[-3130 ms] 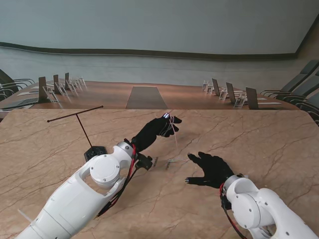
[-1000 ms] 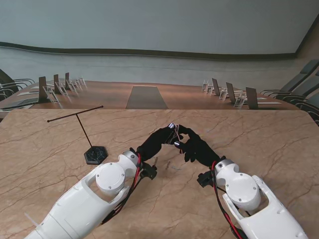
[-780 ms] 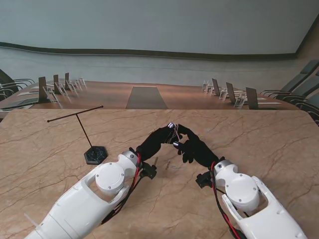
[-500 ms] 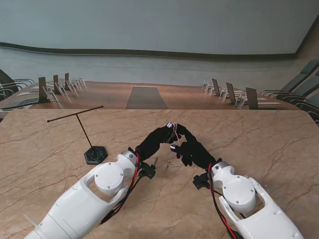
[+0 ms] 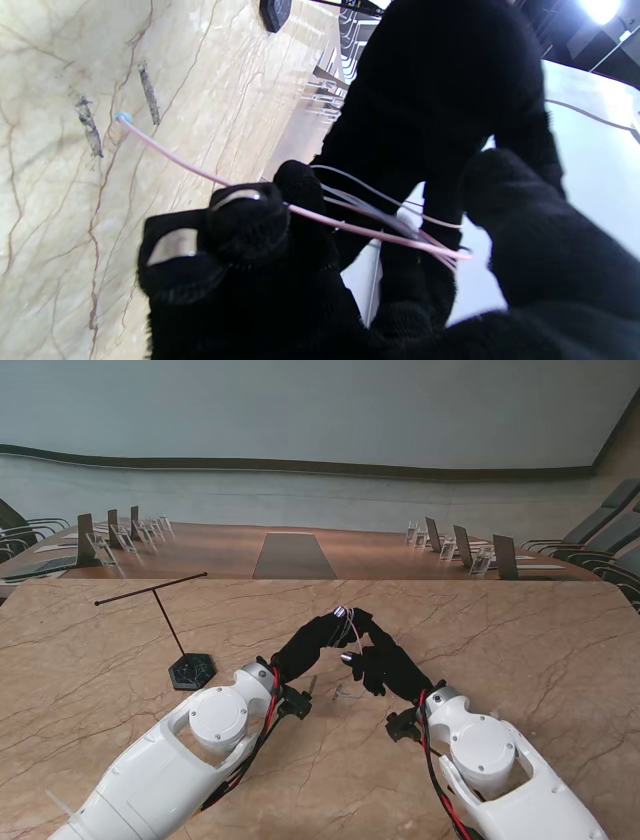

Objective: Take the wired earphone off the rack, coil the cable and place them on the table

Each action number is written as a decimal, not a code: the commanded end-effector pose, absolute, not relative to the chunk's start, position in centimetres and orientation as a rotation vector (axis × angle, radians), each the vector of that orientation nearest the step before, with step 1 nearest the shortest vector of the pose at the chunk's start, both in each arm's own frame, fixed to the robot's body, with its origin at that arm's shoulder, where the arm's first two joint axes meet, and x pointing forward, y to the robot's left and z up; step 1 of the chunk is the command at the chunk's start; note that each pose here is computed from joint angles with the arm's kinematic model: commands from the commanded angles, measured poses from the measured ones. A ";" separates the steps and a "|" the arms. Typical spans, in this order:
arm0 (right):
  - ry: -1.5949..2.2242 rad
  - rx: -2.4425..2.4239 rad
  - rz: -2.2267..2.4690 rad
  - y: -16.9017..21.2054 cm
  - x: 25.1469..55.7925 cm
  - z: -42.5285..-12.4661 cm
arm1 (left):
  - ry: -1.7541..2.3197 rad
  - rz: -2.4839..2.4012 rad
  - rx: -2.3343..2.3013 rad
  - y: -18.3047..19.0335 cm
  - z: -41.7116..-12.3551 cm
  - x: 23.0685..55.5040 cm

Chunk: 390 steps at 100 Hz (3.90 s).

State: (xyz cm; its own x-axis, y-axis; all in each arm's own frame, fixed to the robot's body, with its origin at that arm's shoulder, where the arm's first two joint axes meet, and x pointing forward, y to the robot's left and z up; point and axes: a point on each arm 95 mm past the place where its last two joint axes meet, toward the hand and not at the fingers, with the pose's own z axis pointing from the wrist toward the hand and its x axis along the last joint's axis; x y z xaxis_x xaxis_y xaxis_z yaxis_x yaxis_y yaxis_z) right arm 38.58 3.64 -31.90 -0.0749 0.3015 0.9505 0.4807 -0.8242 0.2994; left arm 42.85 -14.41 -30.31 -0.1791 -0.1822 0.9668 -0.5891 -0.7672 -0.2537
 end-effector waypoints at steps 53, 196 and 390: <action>-0.848 -2.011 -2.058 4.3 38.2 -31.4 | -0.910 1.991 1.802 -15.5 -30.5 42.5; -0.778 -2.087 -2.007 6.0 39.4 -32.8 | -0.901 1.997 1.818 -15.4 -30.8 42.4; -0.779 -2.124 -2.158 8.8 40.8 -32.6 | -0.916 1.989 1.835 -15.8 -30.7 42.6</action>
State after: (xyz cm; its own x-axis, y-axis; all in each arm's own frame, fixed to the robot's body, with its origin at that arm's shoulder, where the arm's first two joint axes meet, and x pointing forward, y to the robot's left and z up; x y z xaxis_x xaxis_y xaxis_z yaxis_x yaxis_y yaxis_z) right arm 40.76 7.80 -33.53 -0.0518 0.3543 0.9337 0.3466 -0.8705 0.3495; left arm 43.45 -14.68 -30.29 -0.1619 -0.2202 0.9619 -0.5745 -0.7715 -0.2733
